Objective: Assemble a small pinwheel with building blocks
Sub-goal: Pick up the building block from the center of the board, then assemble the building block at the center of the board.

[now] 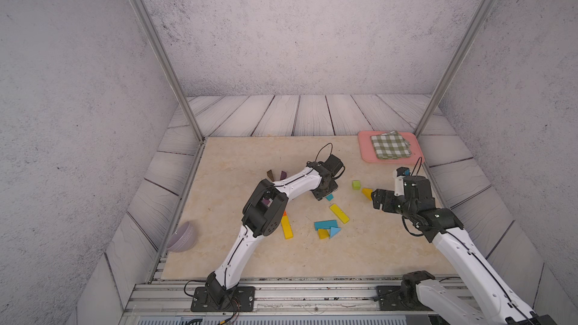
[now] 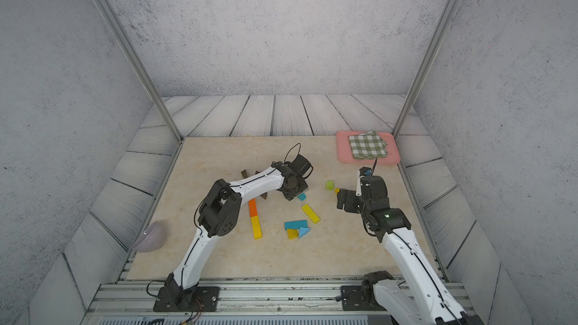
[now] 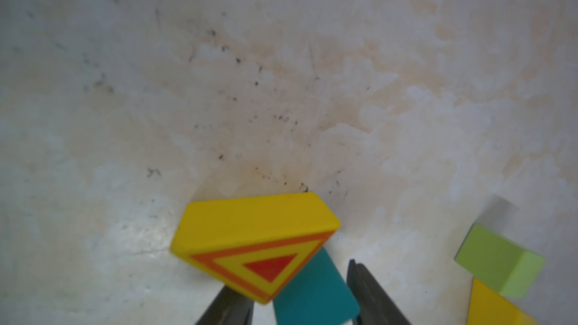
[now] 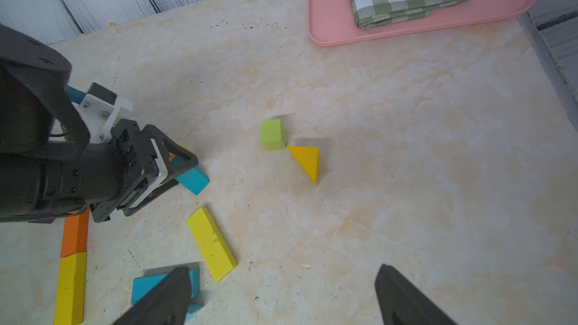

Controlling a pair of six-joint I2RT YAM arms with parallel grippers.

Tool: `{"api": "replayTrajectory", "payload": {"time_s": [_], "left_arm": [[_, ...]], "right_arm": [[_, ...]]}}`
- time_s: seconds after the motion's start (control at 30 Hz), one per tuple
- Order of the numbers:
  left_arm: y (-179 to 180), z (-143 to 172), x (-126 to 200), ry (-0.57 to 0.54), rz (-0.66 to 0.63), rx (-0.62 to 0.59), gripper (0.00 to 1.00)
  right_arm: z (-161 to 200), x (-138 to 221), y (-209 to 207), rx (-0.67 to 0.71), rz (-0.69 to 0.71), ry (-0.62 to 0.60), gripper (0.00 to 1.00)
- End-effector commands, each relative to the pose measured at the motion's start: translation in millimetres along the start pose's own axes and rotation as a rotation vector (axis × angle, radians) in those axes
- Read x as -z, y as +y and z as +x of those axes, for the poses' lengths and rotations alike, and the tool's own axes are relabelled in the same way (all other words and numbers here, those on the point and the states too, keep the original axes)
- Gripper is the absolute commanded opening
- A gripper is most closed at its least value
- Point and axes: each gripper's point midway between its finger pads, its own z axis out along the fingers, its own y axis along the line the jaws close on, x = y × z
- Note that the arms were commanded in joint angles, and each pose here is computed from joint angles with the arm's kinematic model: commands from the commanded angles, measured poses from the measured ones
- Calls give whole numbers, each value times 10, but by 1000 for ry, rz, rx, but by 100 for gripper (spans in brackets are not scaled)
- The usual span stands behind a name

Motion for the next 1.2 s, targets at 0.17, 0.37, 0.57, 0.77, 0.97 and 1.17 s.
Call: {"api": "replayTrajectory", "payload": {"time_s": [0.17,0.37,0.57,0.77,0.97,1.17], "left_arm": [[103,150,-41,101,-91,-218,39],[-121,181,326,131,70,-427,30],[-545,13,1375,-11,688,-551,25],[-666,-25,2098,-57,1164,-552,20],[-797,67,2255,33,1365,-494,16],[-816,229,2173,85,1306,-550,16]], "right_arm": [[10,6,10,9,-4,-7,96],[41,-30,183,25,-102,20,95],[114,-58,614,20,-357,74,80],[3,14,999,-18,-555,66,67],[-84,52,1280,84,-559,13,64],[-244,-108,1305,114,-519,-16,58]]}}
